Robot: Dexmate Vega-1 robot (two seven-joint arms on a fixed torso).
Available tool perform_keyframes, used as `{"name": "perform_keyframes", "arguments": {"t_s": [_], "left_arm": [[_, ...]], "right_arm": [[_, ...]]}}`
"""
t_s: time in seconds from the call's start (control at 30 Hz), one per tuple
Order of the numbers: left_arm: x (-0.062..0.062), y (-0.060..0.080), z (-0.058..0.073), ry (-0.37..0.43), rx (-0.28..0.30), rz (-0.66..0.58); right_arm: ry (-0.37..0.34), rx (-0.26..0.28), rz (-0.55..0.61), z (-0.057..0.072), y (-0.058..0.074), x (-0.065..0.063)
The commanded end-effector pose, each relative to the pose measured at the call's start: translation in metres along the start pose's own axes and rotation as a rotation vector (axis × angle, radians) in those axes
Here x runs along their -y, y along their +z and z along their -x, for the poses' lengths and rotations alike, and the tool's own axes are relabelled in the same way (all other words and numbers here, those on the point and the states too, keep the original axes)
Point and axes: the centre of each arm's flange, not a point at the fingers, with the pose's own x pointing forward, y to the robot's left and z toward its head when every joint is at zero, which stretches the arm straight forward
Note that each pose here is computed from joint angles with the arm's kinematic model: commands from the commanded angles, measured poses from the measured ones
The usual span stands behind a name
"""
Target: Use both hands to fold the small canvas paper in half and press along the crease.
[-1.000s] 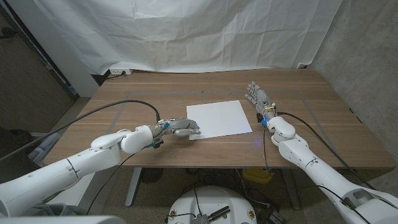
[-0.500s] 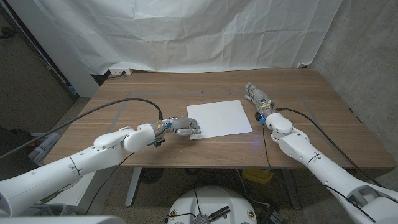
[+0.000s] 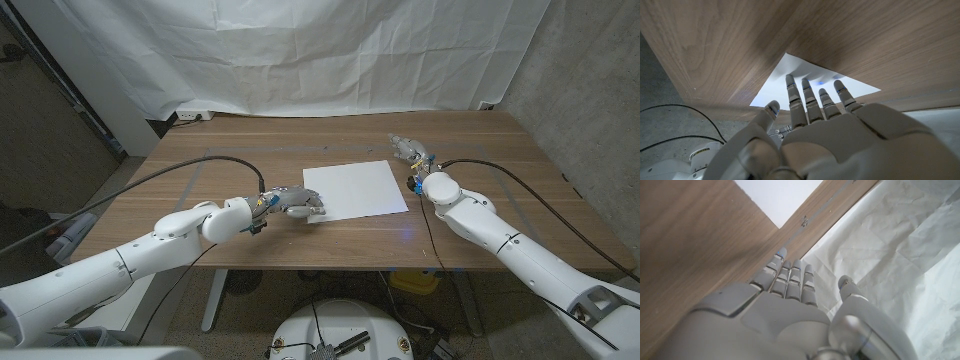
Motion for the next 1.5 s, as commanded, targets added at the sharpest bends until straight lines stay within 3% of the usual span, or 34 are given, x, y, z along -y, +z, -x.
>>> {"name": "perform_keyframes", "arguments": {"t_s": [0.03,0.27,0.83,1.5], "left_arm": [[0.005,-0.002,-0.002,-0.021,-0.004,-0.004],[0.009,-0.001,-0.002,-0.028,-0.001,-0.003],[0.012,-0.002,-0.002,-0.034,0.008,0.0],[-0.001,-0.008,-0.011,-0.081,0.091,-0.139]], "right_arm": [[-0.013,-0.056,0.306,-0.005,0.028,-0.004],[-0.025,-0.079,0.477,-0.012,0.044,-0.014],[-0.082,-0.166,0.81,-0.021,0.065,-0.042],[-0.075,-0.156,0.917,-0.028,0.073,-0.059]]}}
